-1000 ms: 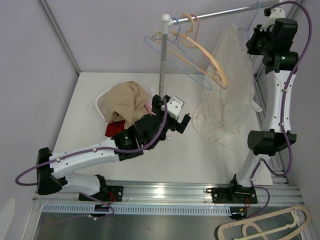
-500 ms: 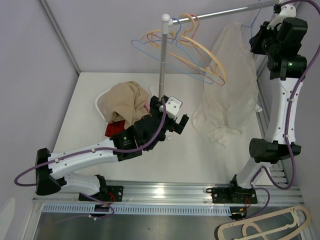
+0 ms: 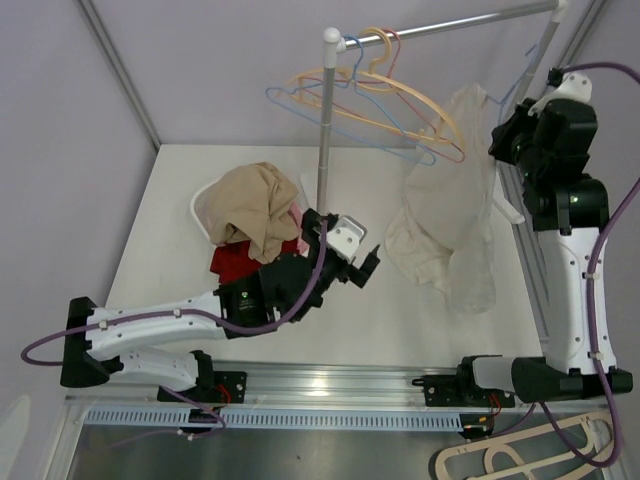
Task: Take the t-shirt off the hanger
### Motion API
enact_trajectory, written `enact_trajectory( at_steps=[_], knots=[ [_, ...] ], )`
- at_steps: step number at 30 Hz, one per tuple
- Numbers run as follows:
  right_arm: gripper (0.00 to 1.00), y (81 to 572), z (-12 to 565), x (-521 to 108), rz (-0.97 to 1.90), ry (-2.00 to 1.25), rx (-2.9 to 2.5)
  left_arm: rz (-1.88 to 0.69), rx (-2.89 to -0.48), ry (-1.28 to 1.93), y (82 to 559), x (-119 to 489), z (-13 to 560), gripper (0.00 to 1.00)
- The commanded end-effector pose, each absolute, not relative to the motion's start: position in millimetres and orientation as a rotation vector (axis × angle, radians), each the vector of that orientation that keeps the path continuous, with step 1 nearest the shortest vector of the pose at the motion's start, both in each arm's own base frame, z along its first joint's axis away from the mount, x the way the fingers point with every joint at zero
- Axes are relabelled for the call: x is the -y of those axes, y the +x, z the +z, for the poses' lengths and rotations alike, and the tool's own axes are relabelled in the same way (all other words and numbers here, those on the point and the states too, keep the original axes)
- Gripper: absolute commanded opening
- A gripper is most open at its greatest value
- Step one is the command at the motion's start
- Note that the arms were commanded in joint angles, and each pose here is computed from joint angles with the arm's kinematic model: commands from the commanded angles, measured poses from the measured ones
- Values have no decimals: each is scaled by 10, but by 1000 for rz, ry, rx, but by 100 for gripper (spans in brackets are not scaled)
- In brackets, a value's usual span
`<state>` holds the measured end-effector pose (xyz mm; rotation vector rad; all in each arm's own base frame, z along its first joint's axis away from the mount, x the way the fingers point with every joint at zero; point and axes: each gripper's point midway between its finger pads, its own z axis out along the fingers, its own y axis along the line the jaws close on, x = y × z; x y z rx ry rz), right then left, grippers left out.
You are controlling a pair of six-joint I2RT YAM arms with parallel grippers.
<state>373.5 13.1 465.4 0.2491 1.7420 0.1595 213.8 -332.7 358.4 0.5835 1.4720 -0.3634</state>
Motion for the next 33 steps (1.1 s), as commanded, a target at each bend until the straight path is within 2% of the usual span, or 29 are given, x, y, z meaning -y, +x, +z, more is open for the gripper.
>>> enact_trajectory(
  at_steps=[1, 3, 7, 8, 10, 15, 24, 33],
  knots=[
    [0, 3505, 4744, 71, 100, 531, -1582, -443, -1340, 642, 1807, 3469, 3759, 99],
    [0, 3361, 4631, 30, 82, 574, -1586, -533, -1269, 647, 1649, 3572, 3894, 100],
    [0, 3272, 4573, 21, 71, 631, -1600, -756, -1100, 781, 1220, 3875, 3799, 100],
    [0, 3255, 4543, -4, 72, 624, -1623, -756, -1095, 820, 1189, 3923, 3588, 99],
    [0, 3241, 4553, -114, 102, 601, -1653, -788, -1019, 800, 1141, 3986, 3675, 100],
    [0, 3187, 4637, -320, 164, 557, -1664, -770, -962, 839, 1079, 4320, 3488, 99],
    [0, 3096, 4752, -447, 219, 527, -1650, -698, -981, 789, 1251, 4742, 3502, 100],
    [0, 3001, 4799, -516, 270, 499, -1641, -745, -1068, 801, 1451, 5005, 3357, 99]
  ],
)
